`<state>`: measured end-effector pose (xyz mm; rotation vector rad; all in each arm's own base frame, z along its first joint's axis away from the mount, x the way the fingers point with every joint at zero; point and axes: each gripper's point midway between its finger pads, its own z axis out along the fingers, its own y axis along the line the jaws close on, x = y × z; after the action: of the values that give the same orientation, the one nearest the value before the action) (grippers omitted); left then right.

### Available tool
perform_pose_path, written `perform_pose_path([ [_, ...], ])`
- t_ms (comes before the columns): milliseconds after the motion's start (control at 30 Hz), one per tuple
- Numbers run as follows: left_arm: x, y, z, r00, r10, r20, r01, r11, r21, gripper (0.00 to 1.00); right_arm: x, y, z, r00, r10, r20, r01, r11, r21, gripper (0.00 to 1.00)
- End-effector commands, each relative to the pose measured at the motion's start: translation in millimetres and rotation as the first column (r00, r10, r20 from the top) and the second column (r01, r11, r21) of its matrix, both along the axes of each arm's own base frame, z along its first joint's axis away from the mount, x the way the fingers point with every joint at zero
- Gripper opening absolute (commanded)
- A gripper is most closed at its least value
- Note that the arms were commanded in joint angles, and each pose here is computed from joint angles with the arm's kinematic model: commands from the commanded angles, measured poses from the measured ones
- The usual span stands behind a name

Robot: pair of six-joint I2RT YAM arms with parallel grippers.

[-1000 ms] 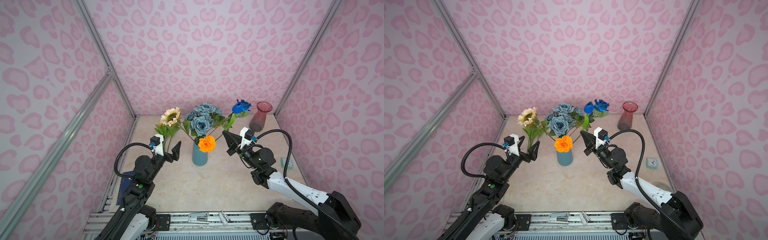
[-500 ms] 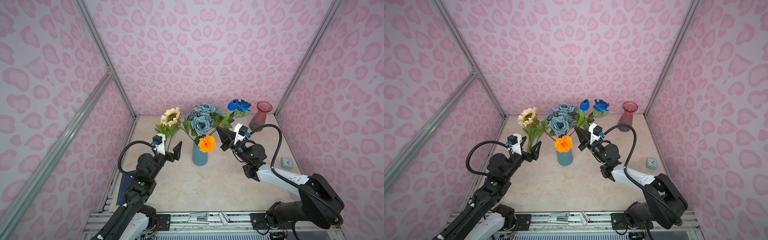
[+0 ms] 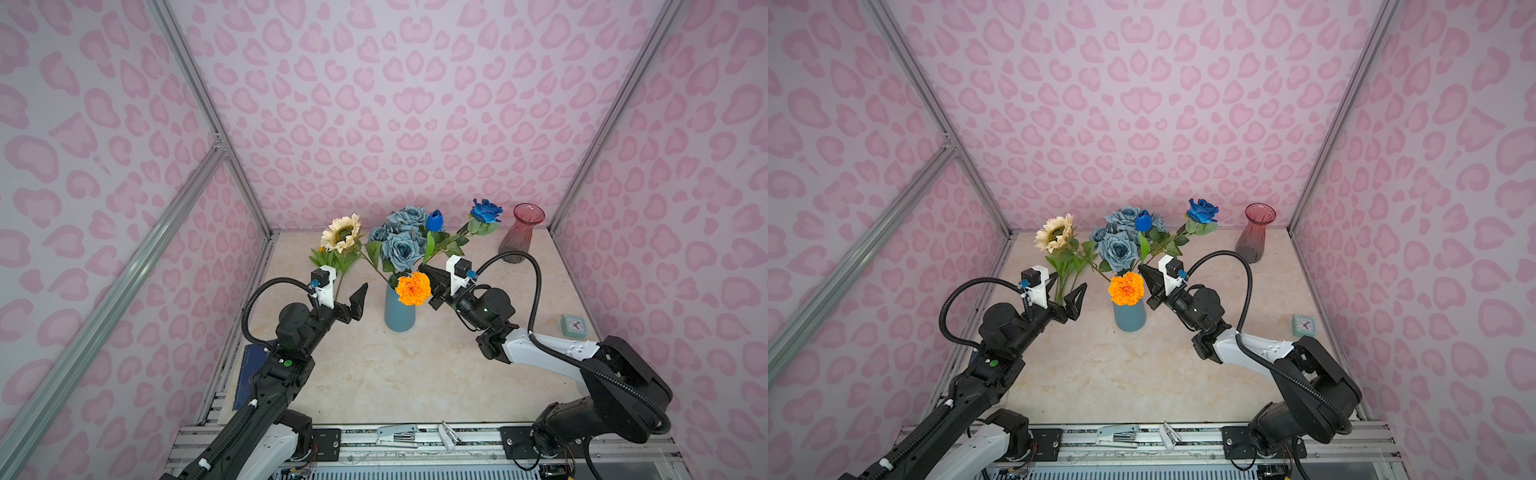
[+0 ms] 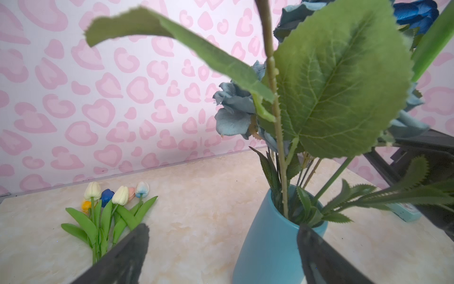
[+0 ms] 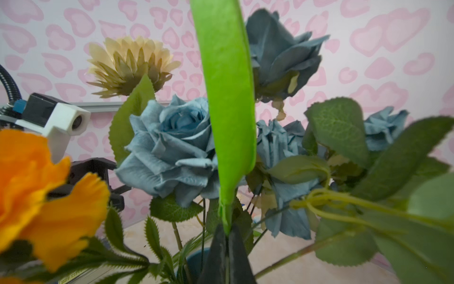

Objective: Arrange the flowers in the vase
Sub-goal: 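Lower the blue tulip stem into the teal vase with the right gripper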

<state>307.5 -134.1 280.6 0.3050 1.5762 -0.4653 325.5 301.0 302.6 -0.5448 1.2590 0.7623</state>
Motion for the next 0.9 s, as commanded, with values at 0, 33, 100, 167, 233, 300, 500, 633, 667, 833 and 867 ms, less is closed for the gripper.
perform_pose_path([
  [0, -1, -1, 15, 0.998, -0.009, 0.055, 0.009, 1.0, -0.007, 0.96, 6, -4, -6, 0.998, -0.061, 0.007, 0.062, 0.996, -0.066, 0.0],
  [33, 0, -1, 14, 0.999, -0.007, 0.054, 0.008, 1.0, -0.006, 0.95, 7, -2, -8, 0.998, -0.058, 0.001, 0.058, 0.994, -0.09, 0.0],
  [100, 1, -1, 13, 0.999, -0.006, 0.052, 0.006, 1.0, -0.004, 0.95, 7, 6, -15, 0.999, -0.046, -0.007, 0.044, 0.989, -0.139, 0.0],
  [167, 2, -2, 11, 0.999, -0.006, 0.049, 0.006, 1.0, -0.003, 0.95, 4, 11, -19, 0.999, -0.039, -0.005, 0.038, 0.987, -0.153, 0.0],
  [233, 3, -3, 12, 0.999, -0.008, 0.051, 0.008, 1.0, -0.005, 0.95, 3, 16, -19, 1.0, -0.026, -0.009, 0.024, 0.989, -0.148, 0.0],
  [300, 4, -3, 13, 0.999, -0.008, 0.054, 0.008, 1.0, -0.006, 0.95, 4, 18, -17, 1.0, -0.023, -0.011, 0.021, 0.991, -0.134, 0.0],
  [500, 4, -1, 9, 0.999, 0.002, 0.043, -0.002, 1.0, 0.001, 0.95, 5, 16, -13, 0.999, -0.034, -0.002, 0.034, 0.994, -0.107, 0.19],
  [633, 4, -1, 3, 0.999, 0.002, 0.036, -0.002, 1.0, 0.005, 0.95, 1, 11, -5, 0.999, -0.042, 0.01, 0.042, 0.994, -0.105, 0.38],
  [667, 4, -1, 0, 0.999, 0.001, 0.033, -0.001, 1.0, 0.005, 0.95, 0, 10, -3, 0.999, -0.044, 0.014, 0.045, 0.994, -0.1, 0.4],
  [833, 4, -3, -15, 1.0, -0.008, 0.01, 0.007, 1.0, 0.015, 0.96, -9, 4, 8, 0.999, -0.043, 0.033, 0.046, 0.995, -0.092, 0.44],
  [867, 4, -5, -17, 1.0, -0.019, 0.005, 0.019, 1.0, 0.02, 0.96, -10, 3, 9, 0.998, -0.046, 0.036, 0.049, 0.995, -0.091, 0.45],
])
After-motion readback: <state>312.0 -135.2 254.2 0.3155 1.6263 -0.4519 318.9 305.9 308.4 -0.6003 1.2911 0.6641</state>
